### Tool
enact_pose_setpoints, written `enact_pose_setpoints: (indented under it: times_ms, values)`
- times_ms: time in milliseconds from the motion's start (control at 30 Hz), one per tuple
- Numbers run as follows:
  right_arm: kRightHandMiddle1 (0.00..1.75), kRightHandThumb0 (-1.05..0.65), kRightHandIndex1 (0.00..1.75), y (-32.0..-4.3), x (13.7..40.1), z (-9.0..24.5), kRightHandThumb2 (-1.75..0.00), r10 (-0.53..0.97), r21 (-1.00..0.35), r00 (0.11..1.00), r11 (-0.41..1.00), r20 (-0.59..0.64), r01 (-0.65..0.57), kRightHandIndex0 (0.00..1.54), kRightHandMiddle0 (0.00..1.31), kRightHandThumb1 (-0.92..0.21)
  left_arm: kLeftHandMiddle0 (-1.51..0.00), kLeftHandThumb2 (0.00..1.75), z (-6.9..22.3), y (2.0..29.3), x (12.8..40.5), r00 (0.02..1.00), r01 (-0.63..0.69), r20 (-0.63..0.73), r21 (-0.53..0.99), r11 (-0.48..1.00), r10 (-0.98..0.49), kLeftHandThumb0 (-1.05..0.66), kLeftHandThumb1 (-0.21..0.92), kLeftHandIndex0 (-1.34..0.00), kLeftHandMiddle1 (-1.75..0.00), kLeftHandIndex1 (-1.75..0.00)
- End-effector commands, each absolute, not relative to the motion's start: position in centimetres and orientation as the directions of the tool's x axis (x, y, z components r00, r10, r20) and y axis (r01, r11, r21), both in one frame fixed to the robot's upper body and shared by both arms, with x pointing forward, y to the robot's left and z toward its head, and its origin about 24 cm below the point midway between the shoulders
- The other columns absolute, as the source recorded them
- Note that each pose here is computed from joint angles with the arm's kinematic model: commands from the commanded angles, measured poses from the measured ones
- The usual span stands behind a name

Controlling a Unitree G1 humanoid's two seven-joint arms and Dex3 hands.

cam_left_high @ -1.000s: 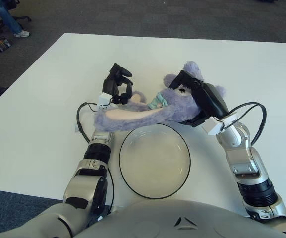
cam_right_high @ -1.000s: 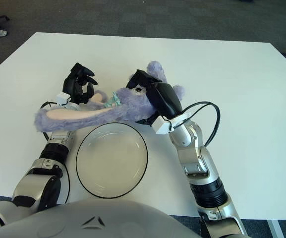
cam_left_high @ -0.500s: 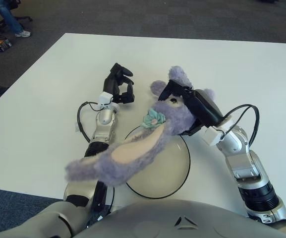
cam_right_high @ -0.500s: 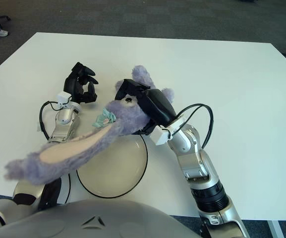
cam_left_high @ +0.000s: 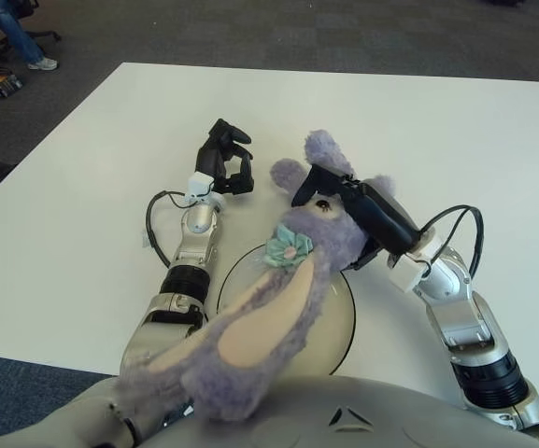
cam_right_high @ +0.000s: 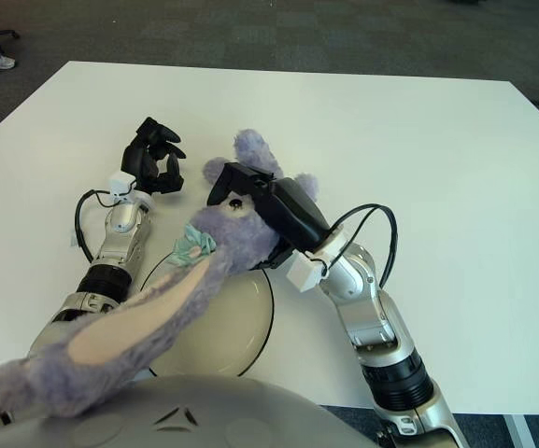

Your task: Put the doll into the plate.

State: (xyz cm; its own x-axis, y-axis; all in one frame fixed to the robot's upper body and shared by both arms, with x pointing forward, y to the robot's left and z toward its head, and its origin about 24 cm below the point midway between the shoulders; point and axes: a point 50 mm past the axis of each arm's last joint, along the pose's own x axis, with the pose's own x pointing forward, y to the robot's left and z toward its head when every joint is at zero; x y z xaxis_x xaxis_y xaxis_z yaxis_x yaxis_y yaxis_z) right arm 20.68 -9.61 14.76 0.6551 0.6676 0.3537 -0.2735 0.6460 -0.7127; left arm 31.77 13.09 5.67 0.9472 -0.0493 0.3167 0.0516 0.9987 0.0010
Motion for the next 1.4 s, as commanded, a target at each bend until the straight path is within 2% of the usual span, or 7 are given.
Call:
enact_pose_setpoints:
  times_ms: [0,100,167,467,767,1100,1367]
  values:
    - [1.73,0.00,1.75,-9.4,20.1,14.9,-1.39,0.674,-0.689,0.633,0.664,0.382,-0.290,0.54,0.54,-0.26,-0.46,1.25,1.5,13.2,29.6,0.983,0.048,0.176,0.000,0.999,-0.047,-0.01,0.38,-0.44,-1.75,-1.75]
    - [1.73,0.00,1.75,-9.3,20.0,14.6,-1.38,0.676,-0.681,0.626,0.668,0.388,-0.300,0.54,0.53,-0.26,-0.46,1.25,1.5,13.2,29.6,0.982,0.051,0.181,0.006,0.999,-0.052,-0.01,0.38,-0.44,-1.75,-1.75]
    - [1.56,-0.01,1.75,-9.2,19.9,14.5,-1.40,0.680,-0.672,0.618,0.672,0.394,-0.311,0.66,0.62,-0.20,-0.46,1.25,1.5,13.2,29.6,0.981,0.053,0.185,0.009,0.999,-0.054,-0.01,0.38,-0.44,-1.75,-1.75]
    - [1.66,0.00,1.75,-9.0,19.5,14.4,-1.51,0.715,-0.688,0.559,0.653,0.421,-0.317,0.75,0.57,-0.13,-0.46,1.26,1.4,13.1,29.7,0.981,0.060,0.185,0.003,0.998,-0.059,-0.01,0.38,-0.44,-1.75,-1.75]
    - [1.74,0.00,1.73,-9.0,19.1,14.2,-1.41,0.747,-0.721,0.524,0.617,0.409,-0.316,0.68,0.43,-0.24,-0.47,1.27,1.4,13.1,29.7,0.981,0.065,0.184,-0.007,0.998,-0.062,-0.01,0.37,-0.45,-1.75,-1.75]
    - [1.75,0.00,1.41,-9.0,18.8,14.0,-1.27,0.758,-0.748,0.510,0.596,0.406,-0.292,0.79,0.45,-0.27,-0.48,1.29,1.4,13.1,29.7,0.982,0.061,0.178,-0.004,0.998,-0.059,-0.01,0.35,-0.46,-1.75,-1.75]
    - [1.75,0.00,1.44,-8.9,18.7,14.0,-1.29,0.756,-0.744,0.509,0.601,0.412,-0.291,0.79,0.45,-0.26,-0.48,1.30,1.4,13.2,29.7,0.982,0.059,0.179,0.001,0.998,-0.058,-0.01,0.34,-0.47,-1.75,-1.75]
